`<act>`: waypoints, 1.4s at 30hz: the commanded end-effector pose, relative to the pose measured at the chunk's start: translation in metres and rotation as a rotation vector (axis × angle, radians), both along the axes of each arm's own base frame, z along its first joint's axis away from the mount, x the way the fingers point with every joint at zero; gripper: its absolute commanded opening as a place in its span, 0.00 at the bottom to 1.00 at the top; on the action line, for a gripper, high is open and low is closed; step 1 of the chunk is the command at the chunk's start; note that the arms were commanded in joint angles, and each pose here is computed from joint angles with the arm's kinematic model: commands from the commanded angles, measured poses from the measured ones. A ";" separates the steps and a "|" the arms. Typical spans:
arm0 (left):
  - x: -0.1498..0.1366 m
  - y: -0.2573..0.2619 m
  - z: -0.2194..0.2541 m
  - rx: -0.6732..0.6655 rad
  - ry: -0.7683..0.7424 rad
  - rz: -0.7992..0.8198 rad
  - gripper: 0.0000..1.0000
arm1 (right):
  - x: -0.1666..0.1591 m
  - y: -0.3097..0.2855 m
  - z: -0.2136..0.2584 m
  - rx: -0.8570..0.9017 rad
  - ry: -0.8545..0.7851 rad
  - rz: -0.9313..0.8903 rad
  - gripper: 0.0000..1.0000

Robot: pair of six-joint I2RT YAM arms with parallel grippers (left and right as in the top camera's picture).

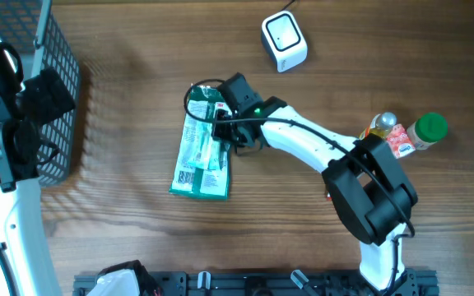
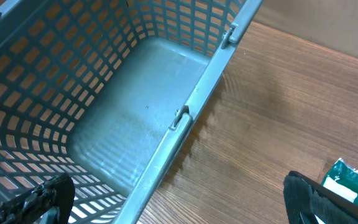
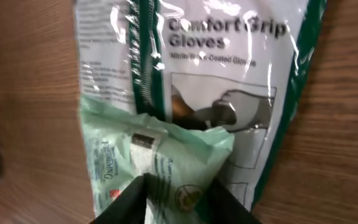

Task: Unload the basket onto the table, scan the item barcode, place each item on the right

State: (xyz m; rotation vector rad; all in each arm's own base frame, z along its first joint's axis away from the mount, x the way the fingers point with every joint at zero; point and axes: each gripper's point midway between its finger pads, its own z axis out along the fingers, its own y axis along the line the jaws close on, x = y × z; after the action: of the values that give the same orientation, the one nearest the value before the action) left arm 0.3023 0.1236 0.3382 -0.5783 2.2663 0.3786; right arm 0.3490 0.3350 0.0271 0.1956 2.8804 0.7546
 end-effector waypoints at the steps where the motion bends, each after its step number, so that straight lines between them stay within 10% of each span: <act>1: 0.000 0.001 0.002 0.007 -0.002 -0.005 1.00 | -0.009 -0.003 -0.020 -0.029 0.020 -0.009 0.15; 11: 0.000 0.001 0.002 0.007 -0.002 -0.005 1.00 | 0.008 -0.021 0.085 0.006 -0.200 -0.048 0.04; 20: 0.000 0.001 0.002 0.007 -0.002 -0.005 1.00 | -0.055 -0.052 0.020 0.003 0.336 -0.797 0.04; 23: 0.000 0.001 0.002 0.007 -0.002 -0.005 1.00 | -0.055 -0.035 0.011 0.067 0.309 -0.766 0.08; 30: 0.000 0.001 0.002 0.007 -0.002 -0.005 1.00 | -0.054 -0.028 0.011 0.067 0.248 -0.667 0.69; 42: 0.000 0.001 0.002 0.007 -0.002 -0.005 1.00 | -0.032 -0.015 0.115 0.100 -0.236 -0.108 0.65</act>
State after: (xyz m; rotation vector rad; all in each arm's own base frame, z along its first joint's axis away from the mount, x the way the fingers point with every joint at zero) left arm 0.3023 0.1236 0.3382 -0.5783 2.2663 0.3786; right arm 0.3092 0.3197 0.1211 0.4906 2.6539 0.8733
